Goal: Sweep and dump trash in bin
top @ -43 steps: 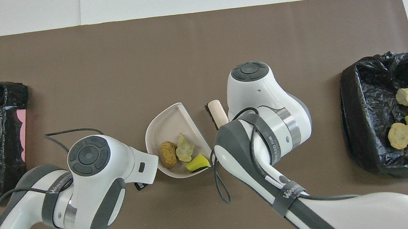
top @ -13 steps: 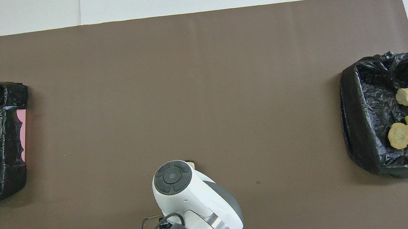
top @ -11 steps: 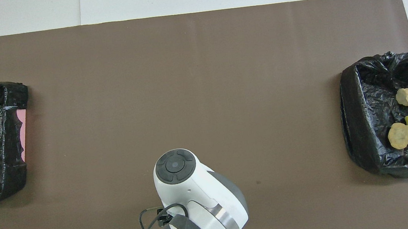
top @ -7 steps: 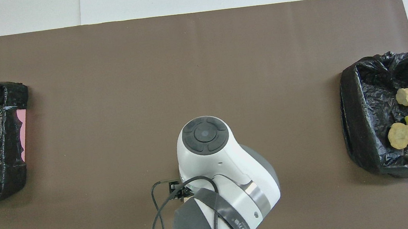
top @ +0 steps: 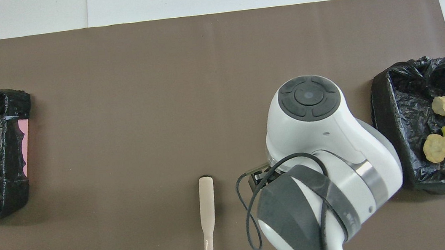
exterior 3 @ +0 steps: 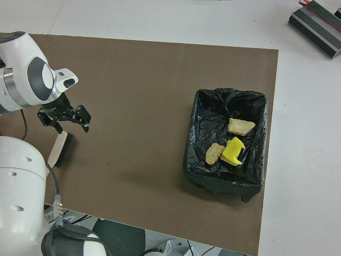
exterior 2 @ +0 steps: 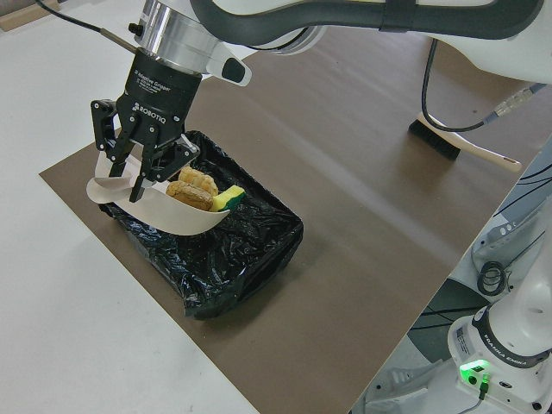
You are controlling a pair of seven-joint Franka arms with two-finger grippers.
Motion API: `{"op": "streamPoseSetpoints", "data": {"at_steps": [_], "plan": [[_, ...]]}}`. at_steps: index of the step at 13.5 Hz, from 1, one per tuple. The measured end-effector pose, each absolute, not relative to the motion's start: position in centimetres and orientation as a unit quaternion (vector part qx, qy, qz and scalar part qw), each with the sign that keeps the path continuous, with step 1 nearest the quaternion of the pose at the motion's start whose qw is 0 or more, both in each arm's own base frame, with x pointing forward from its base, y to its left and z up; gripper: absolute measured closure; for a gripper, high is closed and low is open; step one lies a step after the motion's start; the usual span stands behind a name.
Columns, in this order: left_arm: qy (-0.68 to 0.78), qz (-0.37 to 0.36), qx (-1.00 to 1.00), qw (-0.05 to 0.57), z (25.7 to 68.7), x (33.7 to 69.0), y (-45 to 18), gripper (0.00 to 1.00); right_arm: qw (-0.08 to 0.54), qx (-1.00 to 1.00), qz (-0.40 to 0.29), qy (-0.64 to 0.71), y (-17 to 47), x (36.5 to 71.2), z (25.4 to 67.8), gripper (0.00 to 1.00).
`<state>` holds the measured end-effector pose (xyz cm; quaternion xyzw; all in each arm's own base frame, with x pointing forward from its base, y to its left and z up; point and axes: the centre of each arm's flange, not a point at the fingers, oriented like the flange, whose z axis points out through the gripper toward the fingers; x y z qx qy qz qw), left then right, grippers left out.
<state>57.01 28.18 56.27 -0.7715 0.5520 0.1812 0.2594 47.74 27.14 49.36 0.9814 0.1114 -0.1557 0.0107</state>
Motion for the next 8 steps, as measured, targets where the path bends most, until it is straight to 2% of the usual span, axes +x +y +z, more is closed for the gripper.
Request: {"op": "streamPoseSetpoints", "data": {"at_steps": [3,8], "plan": [[0.560,0.186,-0.763,0.264,56.1,57.0,28.1,0.69,-0.002,0.985,-0.135,0.110,22.9,50.1,51.3,0.00],[0.594,0.198,-0.713,0.316,56.6,58.3,25.9,0.69,0.008,0.993,-0.072,0.089,12.4,55.0,55.7,0.00]]}}
